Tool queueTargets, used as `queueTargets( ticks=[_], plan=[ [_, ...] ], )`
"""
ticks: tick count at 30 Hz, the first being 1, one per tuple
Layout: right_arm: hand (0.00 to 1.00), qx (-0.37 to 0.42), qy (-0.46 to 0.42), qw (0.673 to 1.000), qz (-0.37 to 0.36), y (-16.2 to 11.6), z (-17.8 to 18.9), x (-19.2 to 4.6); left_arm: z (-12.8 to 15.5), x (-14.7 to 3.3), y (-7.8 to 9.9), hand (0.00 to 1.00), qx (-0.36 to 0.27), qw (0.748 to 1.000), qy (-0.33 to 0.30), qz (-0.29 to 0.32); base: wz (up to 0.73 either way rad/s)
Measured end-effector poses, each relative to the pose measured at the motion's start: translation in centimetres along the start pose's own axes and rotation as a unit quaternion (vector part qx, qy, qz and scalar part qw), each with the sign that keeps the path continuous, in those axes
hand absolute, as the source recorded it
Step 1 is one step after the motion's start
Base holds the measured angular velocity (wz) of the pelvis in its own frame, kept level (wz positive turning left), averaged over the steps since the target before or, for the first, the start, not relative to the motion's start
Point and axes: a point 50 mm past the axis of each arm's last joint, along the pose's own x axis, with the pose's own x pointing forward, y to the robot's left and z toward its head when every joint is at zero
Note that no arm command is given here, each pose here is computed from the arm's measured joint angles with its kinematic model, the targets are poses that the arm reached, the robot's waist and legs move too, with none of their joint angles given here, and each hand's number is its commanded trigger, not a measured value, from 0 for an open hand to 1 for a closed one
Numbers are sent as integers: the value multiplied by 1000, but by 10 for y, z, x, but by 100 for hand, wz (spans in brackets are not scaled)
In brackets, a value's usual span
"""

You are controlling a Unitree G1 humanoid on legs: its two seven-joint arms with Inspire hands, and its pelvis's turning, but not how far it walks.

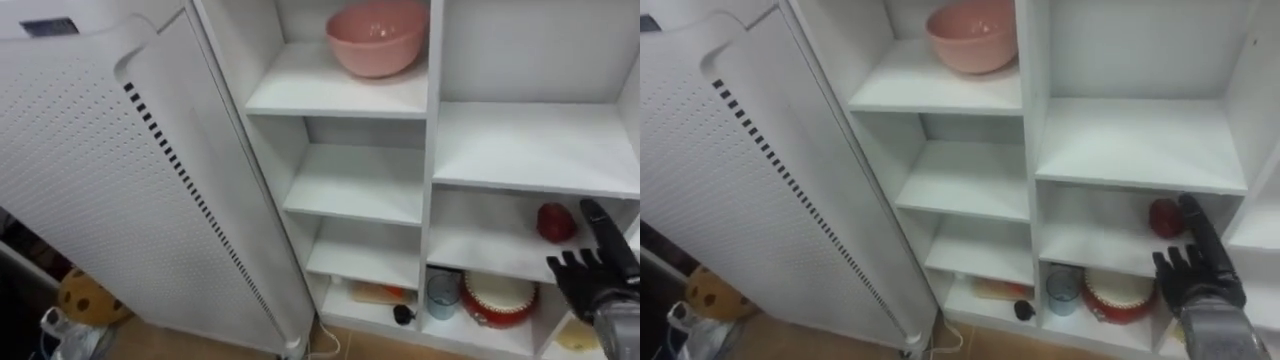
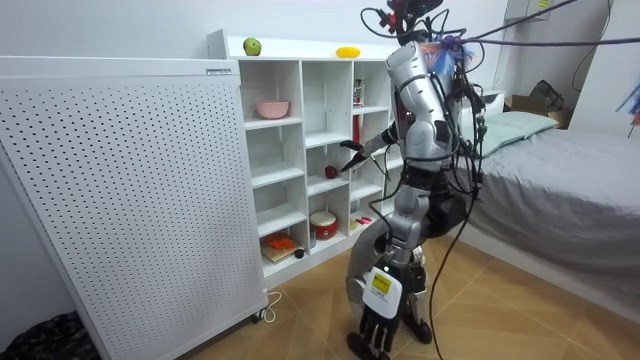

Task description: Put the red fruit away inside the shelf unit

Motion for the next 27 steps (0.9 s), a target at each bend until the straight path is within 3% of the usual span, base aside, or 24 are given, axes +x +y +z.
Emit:
queueTargets(
  ticks=[5, 9, 12, 15, 21, 27],
  plan=[
    [0, -162, 53, 984, -54, -84, -15, -19, -7, 4, 14, 0, -18, 999, 28, 23, 1],
    [0, -236, 100, 963, -89, -132, -26, -40, -8, 4, 20, 0, -31, 998, 32, 36, -2],
    [0, -312, 153, 931, -113, -174, -39, -65, -11, 3, 20, 0, -23, 998, 34, 42, -2],
    [0, -369, 229, 888, -150, -230, -54, -110, -11, 3, 20, 0, -31, 998, 31, 55, -4],
    [0, -421, 336, 816, -208, -289, -72, -180, -10, 4, 16, 0, -6, 997, 32, 66, -9],
    [0, -441, 370, 789, -213, -301, -83, -202, -11, 4, 9, 0, -28, 996, 36, 73, -12]
  ],
)
